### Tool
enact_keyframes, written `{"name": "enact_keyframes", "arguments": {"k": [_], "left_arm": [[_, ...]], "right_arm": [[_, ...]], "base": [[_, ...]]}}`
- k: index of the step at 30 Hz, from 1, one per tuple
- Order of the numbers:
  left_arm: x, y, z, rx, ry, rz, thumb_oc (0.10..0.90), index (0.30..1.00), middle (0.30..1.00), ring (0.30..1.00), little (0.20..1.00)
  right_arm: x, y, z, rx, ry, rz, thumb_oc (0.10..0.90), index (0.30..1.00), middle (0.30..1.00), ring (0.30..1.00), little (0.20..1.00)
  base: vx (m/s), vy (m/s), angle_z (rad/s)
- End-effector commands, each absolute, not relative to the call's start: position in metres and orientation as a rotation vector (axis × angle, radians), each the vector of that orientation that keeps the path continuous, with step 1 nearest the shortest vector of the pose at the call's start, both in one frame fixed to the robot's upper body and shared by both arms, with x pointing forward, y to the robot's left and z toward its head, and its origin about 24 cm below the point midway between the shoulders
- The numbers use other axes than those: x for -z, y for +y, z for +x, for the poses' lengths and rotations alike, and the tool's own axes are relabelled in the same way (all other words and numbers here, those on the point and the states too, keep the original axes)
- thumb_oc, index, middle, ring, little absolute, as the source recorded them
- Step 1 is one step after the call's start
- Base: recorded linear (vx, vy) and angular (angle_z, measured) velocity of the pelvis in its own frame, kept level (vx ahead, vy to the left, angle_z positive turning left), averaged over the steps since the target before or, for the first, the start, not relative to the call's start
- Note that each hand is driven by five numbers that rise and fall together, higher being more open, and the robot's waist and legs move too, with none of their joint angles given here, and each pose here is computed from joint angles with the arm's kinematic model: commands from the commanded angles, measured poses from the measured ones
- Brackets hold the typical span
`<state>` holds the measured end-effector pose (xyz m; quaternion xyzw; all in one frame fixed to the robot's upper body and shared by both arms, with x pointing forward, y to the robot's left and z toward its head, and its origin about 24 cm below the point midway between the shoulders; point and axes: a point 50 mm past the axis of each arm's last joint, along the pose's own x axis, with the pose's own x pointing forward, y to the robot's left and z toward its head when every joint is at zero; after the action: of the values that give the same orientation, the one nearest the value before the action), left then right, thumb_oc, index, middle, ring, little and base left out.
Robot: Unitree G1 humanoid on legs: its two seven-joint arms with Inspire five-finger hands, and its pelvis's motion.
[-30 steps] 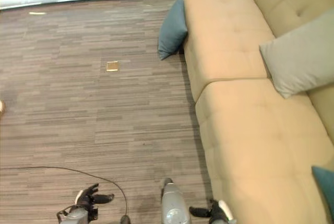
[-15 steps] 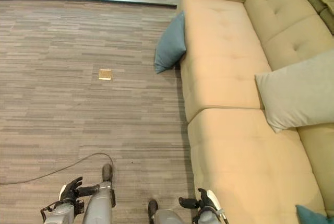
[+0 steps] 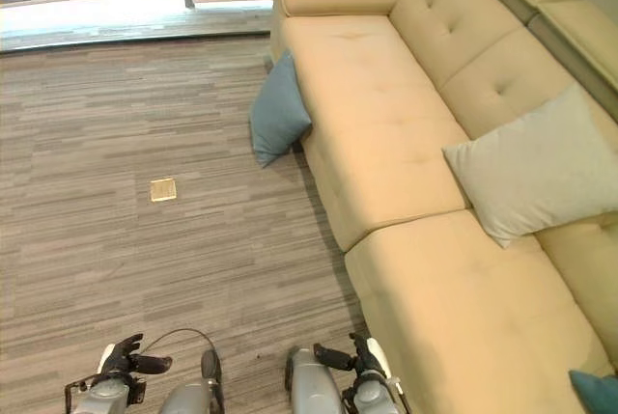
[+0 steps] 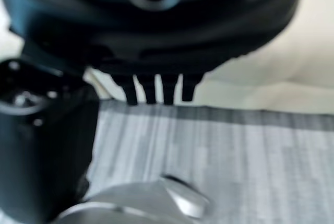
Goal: Pick up all the scattered cushions and arrange them neatly on the sofa.
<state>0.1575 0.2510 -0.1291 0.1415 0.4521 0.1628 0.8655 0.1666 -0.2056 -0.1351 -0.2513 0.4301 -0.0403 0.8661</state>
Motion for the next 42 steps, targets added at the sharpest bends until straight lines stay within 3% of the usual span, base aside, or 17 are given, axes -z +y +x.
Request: {"name": "enact_keyframes", "arguments": {"k": [1, 6, 14, 31, 32, 34, 42], "left_arm": [[0.120, 0.248, 0.172, -0.280, 0.855, 0.342, 0.800, 0.900, 0.900, 0.900, 0.900], [0.125, 0.236, 0.168, -0.221, 0.870, 0.358, 0.800, 0.900, 0.900, 0.900, 0.900], [0.136, 0.226, 0.153, -0.205, 0.939, 0.299, 0.800, 0.900, 0.900, 0.900, 0.900], [0.155, 0.227, 0.113, -0.174, 1.118, 0.345, 0.800, 0.900, 0.900, 0.900, 0.900], [0.168, 0.244, 0.046, -0.138, 1.458, 0.328, 0.800, 0.900, 0.900, 0.900, 0.900], [0.169, 0.241, 0.045, -0.142, 1.465, 0.298, 0.800, 0.900, 0.900, 0.900, 0.900], [0.170, 0.232, 0.058, -0.057, 1.411, 0.350, 0.800, 0.900, 0.900, 0.900, 0.900]], "right_arm": [[0.149, -0.230, 0.123, 0.112, 1.076, -0.586, 0.800, 0.900, 0.900, 0.900, 0.900], [0.152, -0.237, 0.109, 0.135, 1.116, -0.564, 0.800, 0.900, 0.900, 0.900, 0.900], [0.143, -0.234, 0.136, 0.089, 1.032, -0.610, 0.800, 0.900, 0.900, 0.900, 0.900], [0.154, -0.214, 0.122, -0.053, 1.077, -0.620, 0.800, 0.900, 0.900, 0.900, 0.900], [0.162, -0.256, 0.070, 0.399, 1.336, -0.105, 0.800, 0.900, 0.900, 0.900, 0.900], [0.160, -0.260, 0.074, 0.488, 1.295, -0.012, 0.800, 0.900, 0.900, 0.900, 0.900], [0.158, -0.256, 0.088, 0.397, 1.266, -0.091, 0.800, 0.900, 0.900, 0.900, 0.900]], "base": [[0.54, -0.026, 0.47], [0.47, -0.070, 0.72], [0.28, -0.159, -0.08], [0.18, 0.191, -0.29], [0.05, 0.061, 0.00], [0.04, 0.006, 0.11], [0.04, -0.010, -0.04]]}}
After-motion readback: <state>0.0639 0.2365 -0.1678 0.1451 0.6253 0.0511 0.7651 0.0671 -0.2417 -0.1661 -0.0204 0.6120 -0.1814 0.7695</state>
